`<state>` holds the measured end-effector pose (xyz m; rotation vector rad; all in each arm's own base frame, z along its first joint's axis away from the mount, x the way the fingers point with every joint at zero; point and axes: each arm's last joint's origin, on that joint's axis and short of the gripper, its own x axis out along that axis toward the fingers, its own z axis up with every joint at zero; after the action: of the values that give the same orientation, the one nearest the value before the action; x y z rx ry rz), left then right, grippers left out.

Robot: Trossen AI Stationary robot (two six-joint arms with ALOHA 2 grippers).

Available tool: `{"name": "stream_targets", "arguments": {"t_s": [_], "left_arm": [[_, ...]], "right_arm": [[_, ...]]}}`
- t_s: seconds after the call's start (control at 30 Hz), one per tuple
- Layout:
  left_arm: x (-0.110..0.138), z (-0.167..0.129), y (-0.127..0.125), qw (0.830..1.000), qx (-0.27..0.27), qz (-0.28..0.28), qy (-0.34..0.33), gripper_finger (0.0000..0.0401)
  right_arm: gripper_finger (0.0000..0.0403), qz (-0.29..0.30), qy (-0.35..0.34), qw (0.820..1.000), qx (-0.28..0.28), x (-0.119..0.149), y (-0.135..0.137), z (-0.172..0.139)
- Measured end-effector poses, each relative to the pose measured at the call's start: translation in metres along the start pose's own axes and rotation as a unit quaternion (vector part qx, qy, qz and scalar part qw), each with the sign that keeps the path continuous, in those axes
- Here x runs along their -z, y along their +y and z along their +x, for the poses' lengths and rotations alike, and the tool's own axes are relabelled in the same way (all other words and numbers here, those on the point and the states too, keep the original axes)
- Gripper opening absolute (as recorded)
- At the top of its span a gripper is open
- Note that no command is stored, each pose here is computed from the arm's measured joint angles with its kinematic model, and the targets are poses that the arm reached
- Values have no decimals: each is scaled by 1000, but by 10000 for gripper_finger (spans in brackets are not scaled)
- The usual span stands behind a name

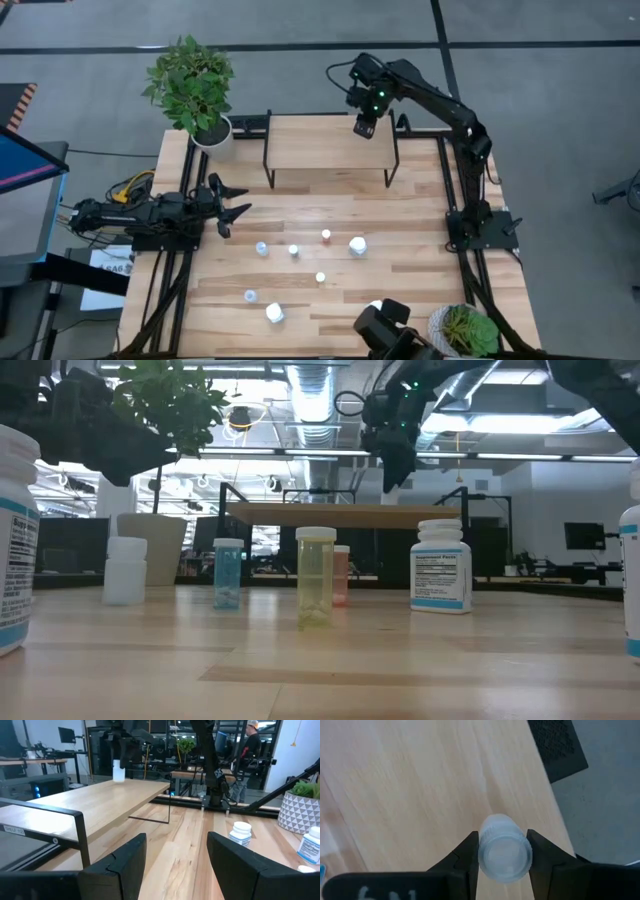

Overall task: Pick and place medicine bottles onto shelf by color
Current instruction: Put the right white pill bottle on the shelf, then put the top white pill bottle on the shelf aligned with the white pill bottle

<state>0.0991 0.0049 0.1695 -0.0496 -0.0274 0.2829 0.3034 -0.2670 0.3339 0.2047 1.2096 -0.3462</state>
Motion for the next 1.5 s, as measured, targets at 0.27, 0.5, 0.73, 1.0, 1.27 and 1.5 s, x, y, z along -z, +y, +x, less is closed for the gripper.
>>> {"name": "stream_targets", "arguments": {"t_s": [0.27,0.5,0.73,1.0,1.27,1.5], "left_arm": [[0,0,0,1000,0,0,0,199],[0,0,0,1000,0,8,0,199],[0,0,0,1000,0,8,0,199],[0,0,0,1000,0,7,0,199],[0,0,0,1000,0,5,-1,199],[0,0,0,1000,0,3,-1,199]], "right_arm": [[146,11,4,1000,3,2,-4,0],[165,16,4,1000,3,3,-5,0],[223,16,2,1000,4,2,-6,0],[234,11,-15,1000,12,-1,-7,-2],[232,-14,-67,997,26,-14,5,-41],[232,-22,-13,999,-30,4,49,-73]]}}
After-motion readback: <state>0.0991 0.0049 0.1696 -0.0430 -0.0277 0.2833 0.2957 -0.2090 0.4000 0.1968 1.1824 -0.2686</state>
